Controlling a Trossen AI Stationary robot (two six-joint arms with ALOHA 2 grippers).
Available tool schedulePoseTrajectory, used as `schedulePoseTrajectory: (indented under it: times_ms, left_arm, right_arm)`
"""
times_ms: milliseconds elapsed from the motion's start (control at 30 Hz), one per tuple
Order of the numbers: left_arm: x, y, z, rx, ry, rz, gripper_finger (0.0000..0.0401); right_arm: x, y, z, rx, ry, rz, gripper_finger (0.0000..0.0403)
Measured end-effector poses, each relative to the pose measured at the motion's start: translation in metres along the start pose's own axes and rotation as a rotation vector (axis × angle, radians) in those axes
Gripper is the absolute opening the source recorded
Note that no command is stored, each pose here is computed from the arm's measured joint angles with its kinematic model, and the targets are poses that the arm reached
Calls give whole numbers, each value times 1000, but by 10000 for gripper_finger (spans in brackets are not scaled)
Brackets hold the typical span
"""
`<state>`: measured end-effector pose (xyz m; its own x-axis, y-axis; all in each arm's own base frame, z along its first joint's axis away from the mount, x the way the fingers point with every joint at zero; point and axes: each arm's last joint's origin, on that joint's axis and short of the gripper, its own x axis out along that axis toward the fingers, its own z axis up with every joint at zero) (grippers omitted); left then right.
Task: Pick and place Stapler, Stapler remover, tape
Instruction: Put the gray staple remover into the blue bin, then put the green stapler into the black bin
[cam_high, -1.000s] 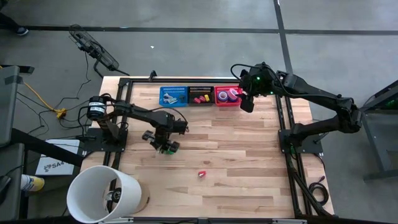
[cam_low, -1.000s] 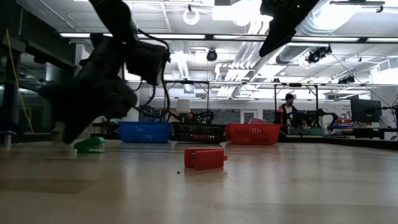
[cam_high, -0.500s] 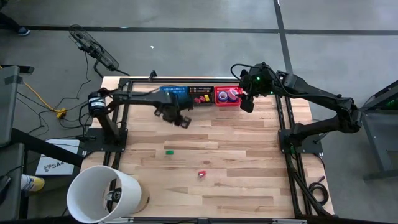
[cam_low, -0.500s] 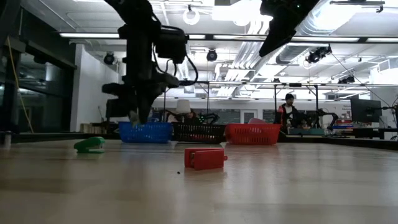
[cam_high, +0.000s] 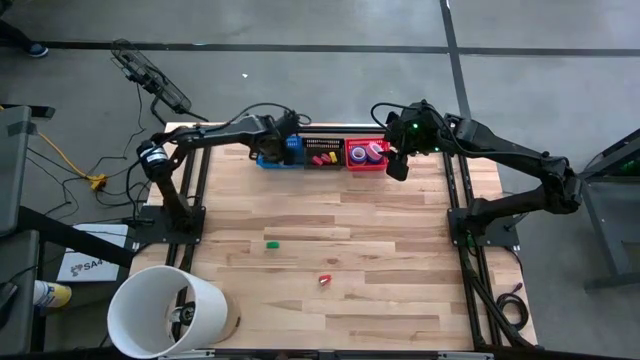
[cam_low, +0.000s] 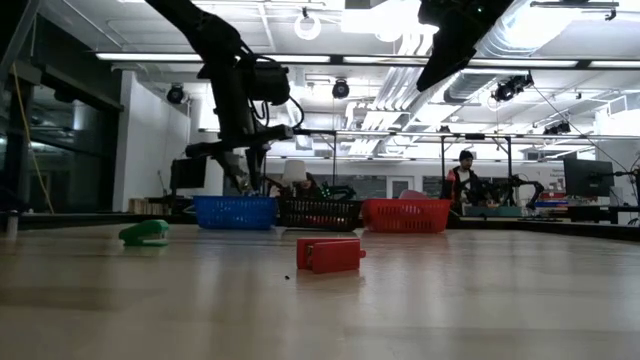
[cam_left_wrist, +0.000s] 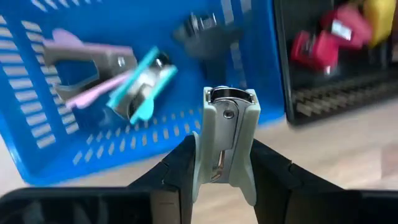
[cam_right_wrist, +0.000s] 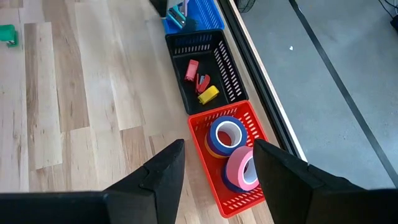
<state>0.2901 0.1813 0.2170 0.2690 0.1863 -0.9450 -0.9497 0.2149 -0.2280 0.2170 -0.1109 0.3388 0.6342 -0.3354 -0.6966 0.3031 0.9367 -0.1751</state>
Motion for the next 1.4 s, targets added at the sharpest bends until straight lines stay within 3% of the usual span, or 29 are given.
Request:
schedulePoseTrajectory:
  times_ms: [367, 933, 1400]
  left_arm:
    - [4, 12, 18, -156, -90, 36, 108]
    - [6, 15, 17, -207, -125, 116, 110]
    - [6, 15, 16, -201, -131, 120, 221]
  right_arm:
    - [0, 0, 0, 0, 1, -4, 181]
    - [0, 0, 1, -7, -6, -7, 181]
    - [0, 0, 1, -7, -6, -6, 181]
